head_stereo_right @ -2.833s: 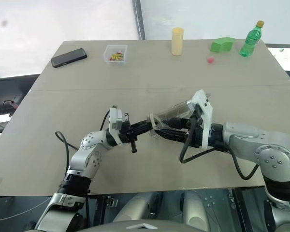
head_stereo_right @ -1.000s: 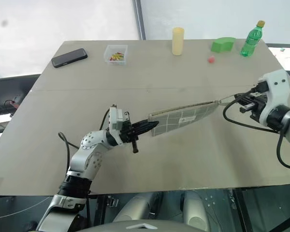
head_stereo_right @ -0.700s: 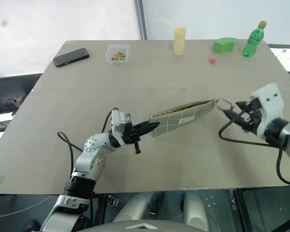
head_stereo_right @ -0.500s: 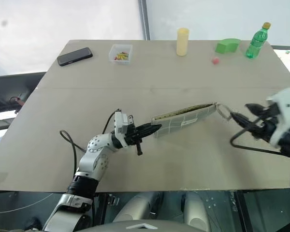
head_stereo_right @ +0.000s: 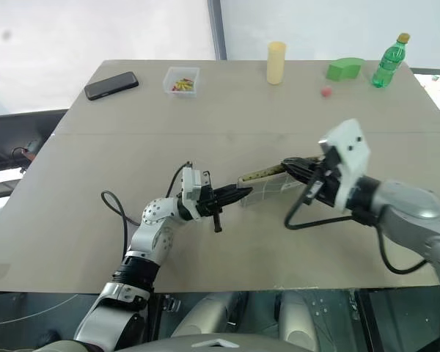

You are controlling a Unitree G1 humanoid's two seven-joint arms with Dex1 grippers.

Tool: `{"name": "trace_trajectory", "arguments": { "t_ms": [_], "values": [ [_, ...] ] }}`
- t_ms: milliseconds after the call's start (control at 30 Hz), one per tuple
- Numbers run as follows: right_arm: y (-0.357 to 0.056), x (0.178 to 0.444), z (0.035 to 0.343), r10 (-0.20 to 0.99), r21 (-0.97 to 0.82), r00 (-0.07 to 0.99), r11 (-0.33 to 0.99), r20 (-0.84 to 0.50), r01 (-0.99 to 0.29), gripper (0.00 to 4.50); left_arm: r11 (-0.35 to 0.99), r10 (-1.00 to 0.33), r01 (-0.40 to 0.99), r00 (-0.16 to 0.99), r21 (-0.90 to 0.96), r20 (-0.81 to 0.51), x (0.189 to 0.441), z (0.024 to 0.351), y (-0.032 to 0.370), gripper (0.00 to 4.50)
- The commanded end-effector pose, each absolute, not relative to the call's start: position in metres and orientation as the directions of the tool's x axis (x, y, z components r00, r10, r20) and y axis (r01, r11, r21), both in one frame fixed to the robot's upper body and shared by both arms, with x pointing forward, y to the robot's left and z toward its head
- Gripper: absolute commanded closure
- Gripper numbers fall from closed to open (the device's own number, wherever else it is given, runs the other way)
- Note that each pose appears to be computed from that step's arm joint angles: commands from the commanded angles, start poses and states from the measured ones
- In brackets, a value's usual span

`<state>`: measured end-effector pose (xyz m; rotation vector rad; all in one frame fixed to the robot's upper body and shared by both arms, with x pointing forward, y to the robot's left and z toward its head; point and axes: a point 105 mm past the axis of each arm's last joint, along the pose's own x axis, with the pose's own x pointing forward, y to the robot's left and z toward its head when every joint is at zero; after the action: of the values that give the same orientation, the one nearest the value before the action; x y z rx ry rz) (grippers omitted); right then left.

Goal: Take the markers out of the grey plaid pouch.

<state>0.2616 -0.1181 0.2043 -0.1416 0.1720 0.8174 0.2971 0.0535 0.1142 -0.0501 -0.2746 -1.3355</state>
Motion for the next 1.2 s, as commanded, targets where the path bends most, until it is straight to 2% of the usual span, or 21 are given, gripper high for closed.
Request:
{"name": "trace_trajectory", "arguments": {
  "t_ms": [33, 133, 267, 367, 433, 600, 767, 867, 967, 1067, 1200],
  "values": [
    [-0.119, 0.264, 0.197, 0.699, -0.125, 0.666, 0.659, -0.262, -0.741, 4.44, 0.192, -0.944, 0.972, 0.146, 0.134, 0.294, 0.283, 0.128, 0.051, 4.5],
    [-0.121, 0.261, 0.194, 0.706, -0.127, 0.641, 0.636, -0.3, -0.761, 4.44, 0.18, -0.94, 0.976, 0.135, 0.12, 0.314, 0.275, 0.128, 0.051, 4.5],
    [-0.13, 0.262, 0.166, 0.652, -0.187, 0.61, 0.6, -0.451, -0.778, 4.44, 0.167, -0.943, 0.977, 0.12, 0.13, 0.311, 0.271, 0.125, 0.051, 4.5],
    [-0.13, 0.265, 0.154, 0.643, -0.2, 0.573, 0.56, -0.508, -0.804, 4.44, 0.143, -0.942, 0.983, 0.1, 0.116, 0.319, 0.27, 0.125, 0.05, 4.5],
    [-0.126, 0.261, 0.156, 0.656, -0.204, 0.523, 0.501, -0.544, -0.841, 4.44, 0.098, -0.941, 0.992, 0.064, 0.084, 0.333, 0.269, 0.126, 0.048, 4.5],
    [-0.123, 0.236, 0.193, 0.72, -0.184, 0.427, 0.394, -0.547, -0.9, 4.44, -0.038, -0.906, 0.995, 0.004, -0.091, 0.424, 0.268, 0.144, 0.047, 4.5],
    [-0.124, 0.236, 0.2, 0.701, -0.235, 0.448, 0.384, -0.555, -0.893, 4.44, -0.115, -0.915, 0.963, -0.007, -0.245, 0.403, 0.268, 0.14, 0.053, 4.5],
    [-0.127, 0.247, 0.164, 0.628, -0.281, 0.478, 0.393, -0.613, -0.876, 4.44, -0.046, -0.942, 0.972, 0.034, -0.229, 0.335, 0.274, 0.123, 0.057, 4.5],
    [-0.125, 0.241, 0.134, 0.612, -0.287, 0.436, 0.33, -0.66, -0.899, 4.44, 0.0, -0.954, 0.983, 0.056, -0.185, 0.294, 0.276, 0.115, 0.056, 4.5],
    [-0.12, 0.232, 0.126, 0.634, -0.271, 0.395, 0.287, -0.665, -0.919, 4.44, 0.037, -0.958, 0.988, 0.077, -0.149, 0.276, 0.277, 0.111, 0.057, 4.5],
    [-0.112, 0.233, 0.13, 0.693, -0.279, 0.401, 0.288, -0.599, -0.916, 4.44, 0.065, -0.969, 0.994, 0.083, -0.086, 0.231, 0.27, 0.101, 0.058, 4.5]
  ]
}}
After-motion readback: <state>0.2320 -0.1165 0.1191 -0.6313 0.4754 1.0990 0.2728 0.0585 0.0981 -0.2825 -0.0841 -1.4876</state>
